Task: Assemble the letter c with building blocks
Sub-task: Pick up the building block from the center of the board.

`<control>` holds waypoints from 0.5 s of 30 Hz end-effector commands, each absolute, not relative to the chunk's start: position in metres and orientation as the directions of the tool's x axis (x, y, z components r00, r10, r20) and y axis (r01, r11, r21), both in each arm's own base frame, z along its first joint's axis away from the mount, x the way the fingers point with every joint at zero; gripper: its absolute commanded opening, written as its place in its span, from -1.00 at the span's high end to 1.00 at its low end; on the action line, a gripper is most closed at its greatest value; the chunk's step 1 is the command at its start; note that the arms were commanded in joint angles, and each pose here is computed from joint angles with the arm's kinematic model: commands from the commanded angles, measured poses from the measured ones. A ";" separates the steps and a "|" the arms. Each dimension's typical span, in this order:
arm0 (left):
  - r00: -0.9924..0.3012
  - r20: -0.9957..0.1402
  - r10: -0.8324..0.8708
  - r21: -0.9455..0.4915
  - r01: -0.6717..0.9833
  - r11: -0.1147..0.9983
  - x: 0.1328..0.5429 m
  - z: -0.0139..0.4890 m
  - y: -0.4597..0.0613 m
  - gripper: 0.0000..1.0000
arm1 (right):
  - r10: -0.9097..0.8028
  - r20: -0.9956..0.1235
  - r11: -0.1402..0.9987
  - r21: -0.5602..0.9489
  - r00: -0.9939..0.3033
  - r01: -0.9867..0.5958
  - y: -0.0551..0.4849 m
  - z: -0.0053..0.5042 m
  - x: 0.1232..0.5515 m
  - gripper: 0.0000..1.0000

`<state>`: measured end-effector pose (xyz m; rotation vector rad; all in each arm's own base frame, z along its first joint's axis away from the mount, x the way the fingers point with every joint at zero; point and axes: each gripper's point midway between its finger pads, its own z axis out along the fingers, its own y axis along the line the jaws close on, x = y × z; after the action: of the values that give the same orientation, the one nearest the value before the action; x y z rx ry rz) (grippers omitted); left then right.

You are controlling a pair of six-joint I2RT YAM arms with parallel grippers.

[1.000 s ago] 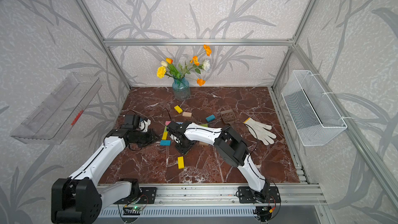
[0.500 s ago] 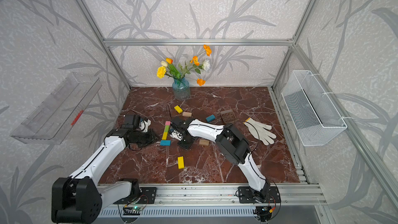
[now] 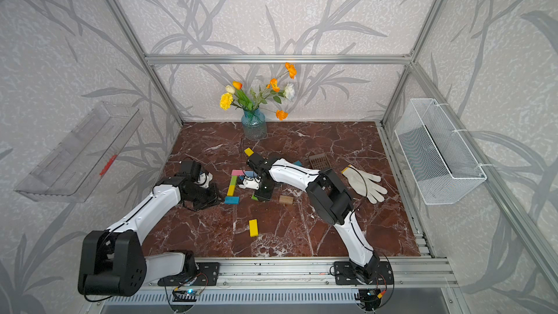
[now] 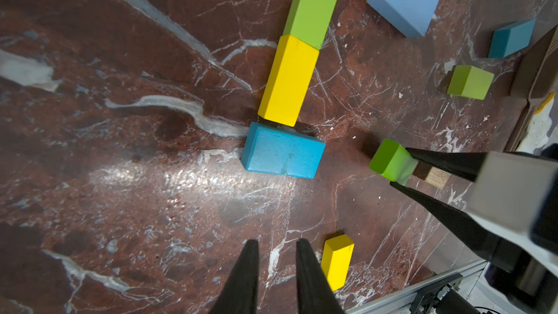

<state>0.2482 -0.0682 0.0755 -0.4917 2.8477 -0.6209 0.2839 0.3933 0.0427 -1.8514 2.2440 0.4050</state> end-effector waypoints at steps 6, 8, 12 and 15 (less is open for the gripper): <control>-0.918 -0.091 -0.386 -0.331 -0.338 0.881 0.247 0.073 -0.050 0.54 | -0.929 -0.368 0.007 0.075 -0.035 -0.997 0.417 0.044 0.273 0.75; -0.915 -0.097 -0.392 -0.317 -0.345 0.883 0.246 0.073 -0.048 0.54 | -0.932 -0.360 0.006 0.079 -0.034 -0.997 0.418 0.041 0.273 0.74; -0.911 -0.113 -0.398 -0.303 -0.350 0.886 0.246 0.075 -0.044 0.54 | -0.936 -0.351 0.007 0.075 -0.033 -0.997 0.420 0.037 0.274 0.75; -0.909 -0.117 -0.399 -0.302 -0.350 0.887 0.247 0.076 -0.044 0.54 | -0.939 -0.342 -0.001 0.066 -0.022 -0.998 0.423 0.034 0.273 0.75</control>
<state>0.2434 -0.0500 0.0662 -0.5567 2.8985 -0.4541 0.2739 0.4189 0.0330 -2.0181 2.0832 0.4399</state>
